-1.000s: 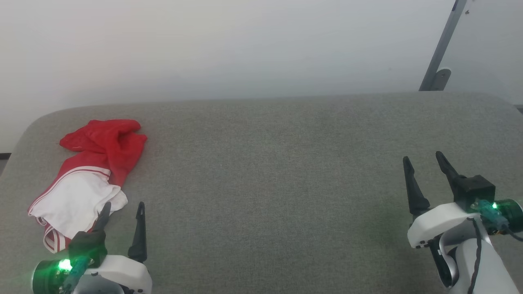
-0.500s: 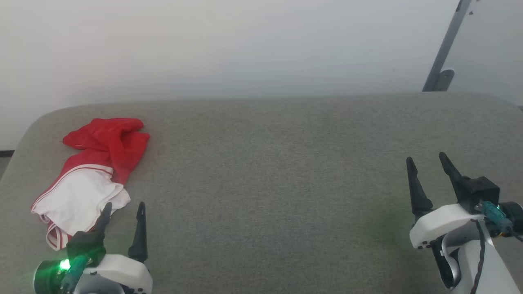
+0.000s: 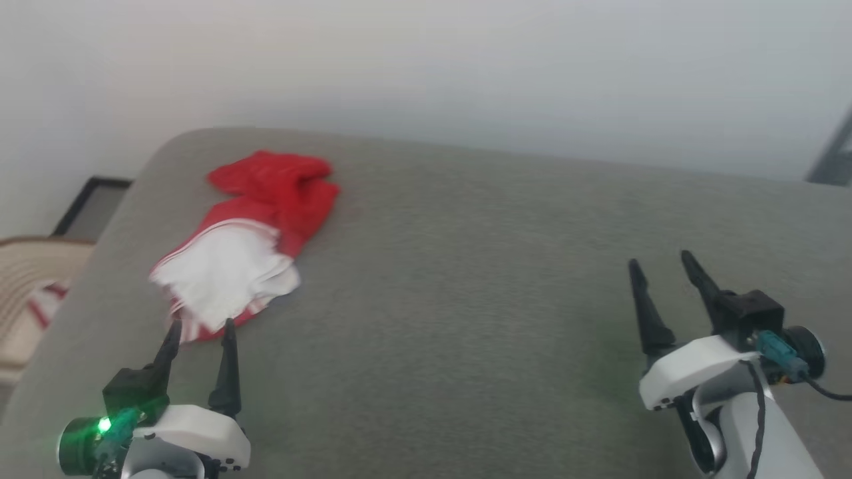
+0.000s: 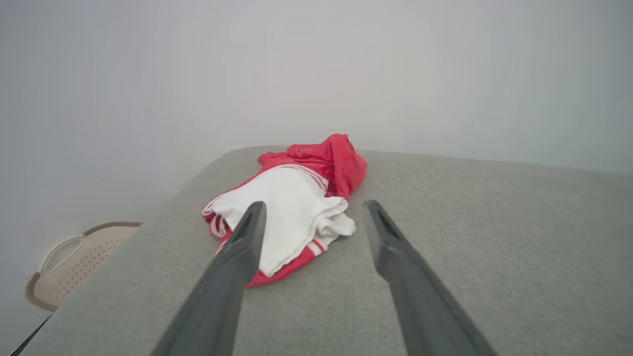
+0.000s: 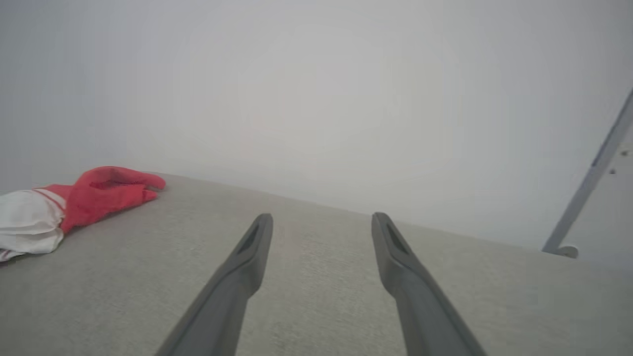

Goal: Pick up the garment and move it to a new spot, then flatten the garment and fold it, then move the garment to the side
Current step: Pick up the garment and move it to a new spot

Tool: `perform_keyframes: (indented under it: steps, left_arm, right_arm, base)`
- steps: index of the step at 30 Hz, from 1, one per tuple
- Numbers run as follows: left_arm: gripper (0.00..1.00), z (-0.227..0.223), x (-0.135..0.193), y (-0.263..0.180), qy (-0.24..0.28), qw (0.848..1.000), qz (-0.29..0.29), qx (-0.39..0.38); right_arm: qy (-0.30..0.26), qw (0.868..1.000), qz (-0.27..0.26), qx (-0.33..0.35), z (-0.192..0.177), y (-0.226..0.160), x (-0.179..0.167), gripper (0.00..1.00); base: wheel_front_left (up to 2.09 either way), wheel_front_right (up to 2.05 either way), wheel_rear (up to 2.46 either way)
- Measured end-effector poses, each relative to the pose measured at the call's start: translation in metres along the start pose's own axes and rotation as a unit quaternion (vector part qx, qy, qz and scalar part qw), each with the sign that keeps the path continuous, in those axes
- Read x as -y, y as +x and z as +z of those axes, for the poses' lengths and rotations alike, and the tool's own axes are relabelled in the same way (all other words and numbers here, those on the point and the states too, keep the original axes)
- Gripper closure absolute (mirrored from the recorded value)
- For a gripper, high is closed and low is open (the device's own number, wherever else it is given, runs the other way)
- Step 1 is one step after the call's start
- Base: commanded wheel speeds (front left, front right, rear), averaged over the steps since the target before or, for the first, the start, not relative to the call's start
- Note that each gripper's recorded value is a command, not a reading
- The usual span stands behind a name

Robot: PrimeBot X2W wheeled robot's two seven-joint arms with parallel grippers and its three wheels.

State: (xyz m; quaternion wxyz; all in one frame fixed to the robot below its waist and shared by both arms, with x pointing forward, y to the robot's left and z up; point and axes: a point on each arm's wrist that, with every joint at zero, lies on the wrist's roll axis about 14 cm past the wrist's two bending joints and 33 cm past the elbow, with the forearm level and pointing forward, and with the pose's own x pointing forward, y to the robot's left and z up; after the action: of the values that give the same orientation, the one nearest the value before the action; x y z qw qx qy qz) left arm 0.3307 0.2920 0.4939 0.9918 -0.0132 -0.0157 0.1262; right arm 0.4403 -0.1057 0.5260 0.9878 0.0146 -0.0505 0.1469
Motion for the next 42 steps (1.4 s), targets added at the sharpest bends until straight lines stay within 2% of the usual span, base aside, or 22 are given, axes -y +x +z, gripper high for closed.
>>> perform_keyframes:
  steps: [8, 16, 20, 25, 28, 36, 39, 41, 42]
  left_arm:
    - [0.00, -0.002, -0.057, -0.039, -0.009, 0.995, 0.095, -0.003]
    - [0.00, -0.001, -0.103, -0.087, -0.020, 0.983, 0.183, 0.000]
    - [0.00, -0.002, -0.112, -0.103, -0.017, 0.978, 0.206, -0.001]
    - [0.00, -0.002, -0.109, -0.100, -0.018, 0.979, 0.201, 0.000]
    - [0.00, 0.007, -0.102, -0.083, -0.016, 0.983, 0.181, 0.012]
    - [0.00, 0.049, -0.052, 0.031, 0.046, 0.997, 0.038, 0.040]
    - [0.00, 0.047, -0.029, 0.078, 0.046, 0.999, -0.011, 0.007]
    - [0.00, 0.034, -0.023, 0.102, 0.074, 0.995, -0.038, -0.047]
    - [0.00, 0.029, -0.024, 0.112, 0.069, 0.994, -0.039, -0.069]
  right_arm:
    - [0.020, 0.993, 0.120, -0.004, -0.007, 0.037, -0.090, 0.00]
    - [0.038, 0.972, 0.231, -0.016, -0.015, 0.043, -0.176, 0.00]
    - [0.047, 0.964, 0.262, -0.017, -0.014, 0.043, -0.200, 0.00]
    - [0.049, 0.963, 0.263, -0.022, -0.017, 0.041, -0.201, 0.00]
    - [0.049, 0.965, 0.255, -0.023, -0.018, 0.040, -0.194, 0.00]
    - [0.048, 0.977, 0.205, -0.029, -0.029, 0.050, -0.148, 0.00]
    - [0.049, 0.982, 0.181, -0.032, -0.035, 0.054, -0.127, 0.00]
    - [0.048, 0.984, 0.167, -0.035, -0.040, 0.056, -0.114, 0.00]
    - [0.048, 0.985, 0.160, -0.038, -0.043, 0.056, -0.107, 0.00]
  base:
    - [0.00, 0.00, 0.00]
    - [0.00, 0.00, 0.00]
    - [0.00, 0.00, 0.00]
    - [0.00, 0.00, 0.00]
    - [0.00, 0.00, 0.00]
    - [0.00, 0.00, 0.00]
    - [0.00, 0.00, 0.00]
    - [0.00, 0.00, 0.00]
    - [0.00, 0.00, 0.00]
